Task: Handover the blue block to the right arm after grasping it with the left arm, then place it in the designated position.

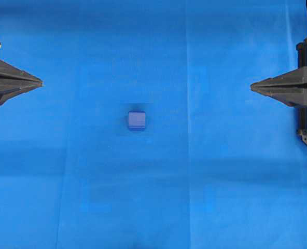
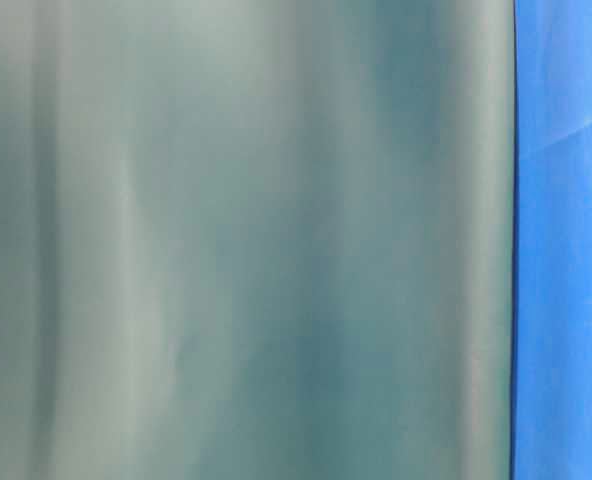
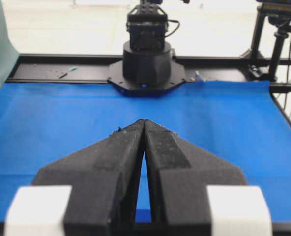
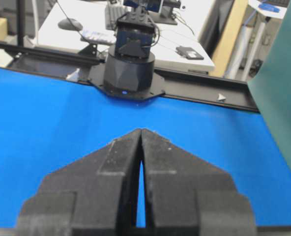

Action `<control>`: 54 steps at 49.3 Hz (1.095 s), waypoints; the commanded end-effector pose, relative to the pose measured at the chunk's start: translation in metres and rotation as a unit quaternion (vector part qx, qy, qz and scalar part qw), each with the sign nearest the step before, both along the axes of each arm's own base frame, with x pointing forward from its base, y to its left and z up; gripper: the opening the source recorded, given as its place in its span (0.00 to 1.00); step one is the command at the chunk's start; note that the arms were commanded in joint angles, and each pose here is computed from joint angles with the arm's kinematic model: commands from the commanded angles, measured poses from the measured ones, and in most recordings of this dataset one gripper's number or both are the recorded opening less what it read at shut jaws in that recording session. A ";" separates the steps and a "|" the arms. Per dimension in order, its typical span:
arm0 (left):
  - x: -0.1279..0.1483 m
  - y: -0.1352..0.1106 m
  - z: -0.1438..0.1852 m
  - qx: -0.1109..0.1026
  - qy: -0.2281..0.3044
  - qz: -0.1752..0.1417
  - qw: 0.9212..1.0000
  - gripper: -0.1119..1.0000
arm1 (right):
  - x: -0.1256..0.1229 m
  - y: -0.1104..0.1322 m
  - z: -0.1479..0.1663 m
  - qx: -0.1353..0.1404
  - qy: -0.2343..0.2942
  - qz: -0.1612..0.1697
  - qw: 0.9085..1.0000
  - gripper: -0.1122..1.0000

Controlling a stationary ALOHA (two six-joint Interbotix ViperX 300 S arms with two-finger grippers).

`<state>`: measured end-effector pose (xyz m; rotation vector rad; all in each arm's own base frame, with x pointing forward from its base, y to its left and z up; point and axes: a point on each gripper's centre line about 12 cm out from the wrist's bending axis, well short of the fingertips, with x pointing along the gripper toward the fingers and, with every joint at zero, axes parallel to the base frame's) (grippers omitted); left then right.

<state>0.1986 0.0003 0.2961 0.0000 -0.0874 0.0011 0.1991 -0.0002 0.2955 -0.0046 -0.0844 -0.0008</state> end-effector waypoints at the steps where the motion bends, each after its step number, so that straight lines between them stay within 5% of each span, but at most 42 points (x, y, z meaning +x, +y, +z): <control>1: 0.001 -0.001 0.007 0.005 -0.011 -0.002 1.000 0.10 | 0.002 0.000 0.009 0.003 -0.012 -0.001 1.000 0.11; 37: -0.001 -0.001 0.005 0.007 -0.001 -0.002 1.000 0.12 | 0.003 0.000 0.010 0.002 0.017 -0.001 1.000 0.08; 44: -0.001 -0.001 0.007 0.005 -0.006 -0.002 1.000 0.43 | 0.003 0.000 0.012 0.011 0.017 -0.001 1.000 0.21; 54: -0.002 -0.002 0.009 0.003 -0.008 -0.005 1.000 0.91 | 0.004 -0.001 0.012 0.019 0.021 -0.001 1.000 0.73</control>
